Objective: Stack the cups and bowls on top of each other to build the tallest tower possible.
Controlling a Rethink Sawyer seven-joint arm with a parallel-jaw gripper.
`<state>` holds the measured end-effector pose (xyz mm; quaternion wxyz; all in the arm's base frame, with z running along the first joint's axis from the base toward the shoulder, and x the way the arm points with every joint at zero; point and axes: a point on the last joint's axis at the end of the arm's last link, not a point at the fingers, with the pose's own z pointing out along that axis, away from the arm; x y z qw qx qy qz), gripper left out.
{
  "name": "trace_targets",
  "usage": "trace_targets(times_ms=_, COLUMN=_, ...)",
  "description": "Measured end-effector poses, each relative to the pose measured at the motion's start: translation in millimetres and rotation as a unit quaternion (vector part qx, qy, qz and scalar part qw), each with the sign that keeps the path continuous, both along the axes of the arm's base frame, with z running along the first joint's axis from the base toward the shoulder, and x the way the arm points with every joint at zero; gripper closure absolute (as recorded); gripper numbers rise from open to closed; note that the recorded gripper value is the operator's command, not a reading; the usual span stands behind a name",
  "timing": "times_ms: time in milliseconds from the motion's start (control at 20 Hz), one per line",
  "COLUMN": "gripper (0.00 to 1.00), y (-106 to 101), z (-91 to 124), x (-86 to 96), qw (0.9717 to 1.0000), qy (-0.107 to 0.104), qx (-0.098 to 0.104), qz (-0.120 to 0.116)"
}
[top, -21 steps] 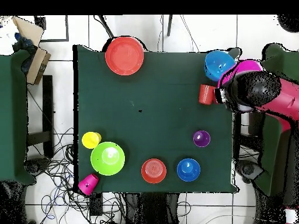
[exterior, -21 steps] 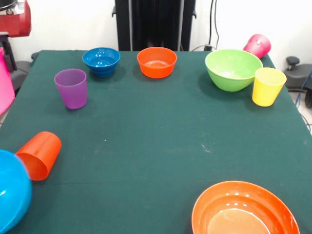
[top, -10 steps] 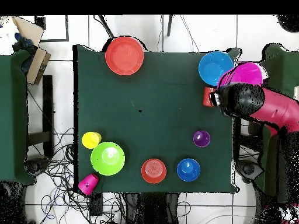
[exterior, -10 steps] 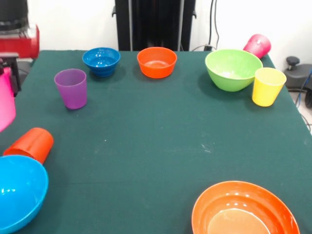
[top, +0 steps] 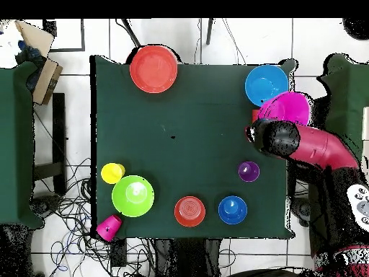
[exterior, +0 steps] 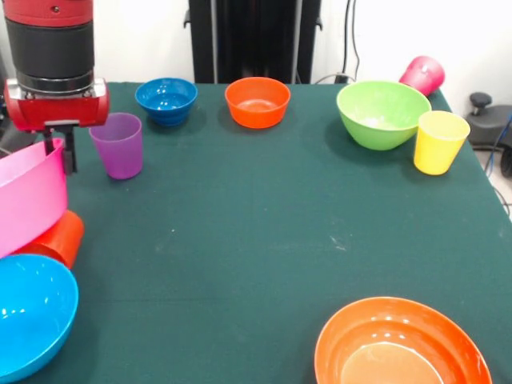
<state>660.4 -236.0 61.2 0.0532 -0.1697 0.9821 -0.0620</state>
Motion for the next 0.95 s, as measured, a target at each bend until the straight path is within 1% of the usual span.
trace_targets(times_ms=300, gripper=1.0, y=4.3, z=-3.8, x=-6.0, qw=1.0, qy=0.007, qx=0.003, qz=0.003)
trace_targets(times_ms=950, gripper=1.0, y=5.0, z=0.7, x=-7.5, qw=1.0, qy=0.007, qx=-0.001, qz=0.004)
